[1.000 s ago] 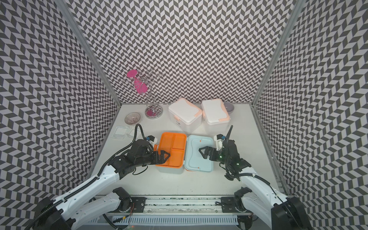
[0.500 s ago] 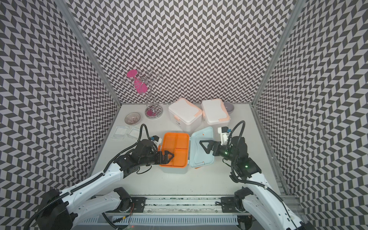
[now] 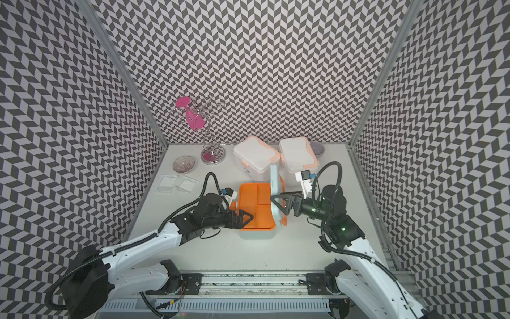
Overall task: Open first aid kits and take out gauze
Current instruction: Close the lid of the first aid kit.
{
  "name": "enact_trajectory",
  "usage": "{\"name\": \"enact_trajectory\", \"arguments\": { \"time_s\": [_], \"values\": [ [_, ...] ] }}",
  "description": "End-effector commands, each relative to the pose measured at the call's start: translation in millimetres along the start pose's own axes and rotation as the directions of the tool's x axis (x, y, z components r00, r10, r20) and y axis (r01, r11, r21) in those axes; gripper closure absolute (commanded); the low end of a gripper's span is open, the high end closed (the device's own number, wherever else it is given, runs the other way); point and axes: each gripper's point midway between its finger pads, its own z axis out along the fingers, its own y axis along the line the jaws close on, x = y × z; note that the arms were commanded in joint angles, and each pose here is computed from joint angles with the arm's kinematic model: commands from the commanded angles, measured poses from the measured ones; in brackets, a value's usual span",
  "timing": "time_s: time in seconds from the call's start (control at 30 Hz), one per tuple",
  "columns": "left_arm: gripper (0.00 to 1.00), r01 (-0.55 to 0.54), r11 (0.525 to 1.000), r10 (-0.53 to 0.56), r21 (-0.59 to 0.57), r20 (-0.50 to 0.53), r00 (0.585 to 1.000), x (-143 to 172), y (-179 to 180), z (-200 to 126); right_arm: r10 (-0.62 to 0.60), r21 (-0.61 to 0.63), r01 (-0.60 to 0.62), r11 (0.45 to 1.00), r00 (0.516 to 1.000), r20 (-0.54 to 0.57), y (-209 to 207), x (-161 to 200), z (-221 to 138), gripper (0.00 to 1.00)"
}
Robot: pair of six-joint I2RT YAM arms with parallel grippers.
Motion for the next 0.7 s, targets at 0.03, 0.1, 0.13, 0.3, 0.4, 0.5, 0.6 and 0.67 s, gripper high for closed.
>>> {"name": "enact_trajectory", "arguments": {
  "time_s": [0.03, 0.1, 0.13, 0.3, 0.4, 0.5, 0.6, 0.67],
  "values": [
    [0.01, -0.058, 0.993, 0.051, 0.100, 0.071, 0.996, -17.4, -25.0, -1.5, -0.003, -0.039, 0.003, 0.999, 1.000, -0.003, 19.3, -5.2, 9.8, 0.00],
    [0.01, -0.062, 0.994, 0.052, 0.093, 0.102, 0.993, -19.0, -24.4, -10.2, -0.005, -0.027, 0.005, 1.000, 1.000, -0.009, 21.0, -6.3, 14.0, 0.00],
    [0.00, -0.055, 0.996, 0.046, 0.076, 0.121, 0.992, -19.2, -20.3, -15.5, -0.001, -0.022, 0.001, 1.000, 1.000, -0.016, 20.8, -5.4, 16.5, 0.00],
    [0.00, 0.024, 0.999, -0.018, -0.027, 0.196, 0.980, -21.5, 10.7, -44.7, 0.030, 0.024, -0.029, 0.999, 0.999, -0.036, 7.5, 0.5, 24.9, 0.00],
    [0.00, 0.064, 0.997, -0.050, -0.046, 0.249, 0.967, -28.1, 19.9, -66.9, 0.040, 0.041, -0.039, 0.998, 0.999, -0.033, 1.6, 1.3, 27.2, 0.00],
    [0.01, 0.074, 0.996, -0.060, -0.041, 0.285, 0.957, -34.5, 16.1, -85.4, 0.044, 0.024, -0.043, 0.999, 0.998, -0.046, 6.6, -1.4, 31.6, 0.00],
    [0.00, 0.075, 0.997, -0.062, -0.035, 0.301, 0.952, -44.7, 6.5, -98.2, 0.068, 0.015, -0.067, 0.998, 0.995, -0.072, 10.3, -3.7, 39.5, 0.00],
    [0.00, 0.075, 0.996, -0.059, -0.042, 0.295, 0.954, -54.9, 1.1, -103.3, 0.079, 0.015, -0.078, 0.997, 0.993, -0.083, 13.3, -7.6, 44.5, 0.00]
  ]
}}
